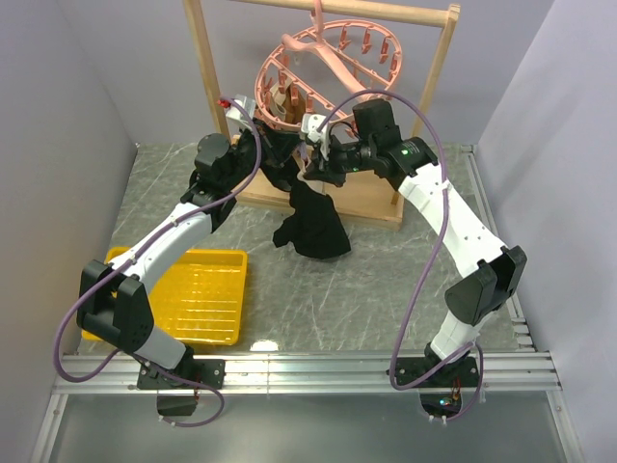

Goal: Clip the underwear to the hanger

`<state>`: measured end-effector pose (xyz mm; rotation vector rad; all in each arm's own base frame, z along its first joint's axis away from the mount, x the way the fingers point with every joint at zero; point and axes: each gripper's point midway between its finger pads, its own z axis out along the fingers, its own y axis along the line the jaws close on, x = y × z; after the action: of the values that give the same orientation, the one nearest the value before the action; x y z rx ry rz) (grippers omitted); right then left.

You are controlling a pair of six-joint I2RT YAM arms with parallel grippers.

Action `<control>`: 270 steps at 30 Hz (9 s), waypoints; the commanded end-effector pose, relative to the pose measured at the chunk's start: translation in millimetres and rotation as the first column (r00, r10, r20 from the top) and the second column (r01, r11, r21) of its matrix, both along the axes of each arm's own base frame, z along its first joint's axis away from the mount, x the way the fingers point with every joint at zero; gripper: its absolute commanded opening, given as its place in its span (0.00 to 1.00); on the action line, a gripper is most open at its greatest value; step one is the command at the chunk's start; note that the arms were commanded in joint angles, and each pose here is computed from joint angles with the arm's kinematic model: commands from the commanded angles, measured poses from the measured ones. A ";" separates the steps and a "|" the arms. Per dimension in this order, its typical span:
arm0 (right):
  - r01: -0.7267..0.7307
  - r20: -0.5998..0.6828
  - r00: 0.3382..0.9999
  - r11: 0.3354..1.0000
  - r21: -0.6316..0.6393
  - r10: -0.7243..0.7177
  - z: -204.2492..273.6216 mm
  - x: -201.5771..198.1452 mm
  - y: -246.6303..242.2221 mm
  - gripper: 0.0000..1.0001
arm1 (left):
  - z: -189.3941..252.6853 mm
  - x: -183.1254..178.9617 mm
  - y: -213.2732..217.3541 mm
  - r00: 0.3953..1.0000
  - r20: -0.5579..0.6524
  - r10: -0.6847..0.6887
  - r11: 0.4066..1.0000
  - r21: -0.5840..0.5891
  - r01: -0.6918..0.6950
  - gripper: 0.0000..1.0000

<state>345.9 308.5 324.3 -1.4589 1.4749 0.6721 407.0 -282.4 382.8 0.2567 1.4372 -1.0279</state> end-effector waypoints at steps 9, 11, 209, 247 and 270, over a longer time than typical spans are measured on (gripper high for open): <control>-0.007 0.047 0.999 0.999 0.043 0.005 22.2 4.4 7.3 0.00 | -20.1 -16.6 -17.0 0.995 -0.043 -0.095 0.994 0.051 0.097 0.00; -0.005 0.054 0.999 0.999 0.044 0.003 24.4 4.7 7.5 0.00 | -22.4 -17.2 -16.5 0.995 -0.044 -0.094 0.994 0.056 0.097 0.00; 0.130 0.088 0.971 0.805 0.579 -0.220 83.2 35.5 -72.7 0.33 | 31.7 -17.7 -11.3 0.998 0.023 0.057 0.996 -0.070 -0.055 0.52; 0.092 0.062 0.987 0.844 0.529 -0.146 57.2 5.3 -39.1 0.39 | 36.5 -8.7 -10.7 0.998 0.026 0.056 0.998 -0.035 -0.055 0.00; 0.186 0.179 0.928 0.824 0.535 -0.326 77.6 55.3 -28.4 0.47 | 31.3 -23.2 -21.2 0.998 0.050 -0.039 0.999 0.011 0.039 0.00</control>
<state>399.0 280.0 367.6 -0.9060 1.2203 0.6524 405.1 -292.6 397.0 0.1937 1.4375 -0.9952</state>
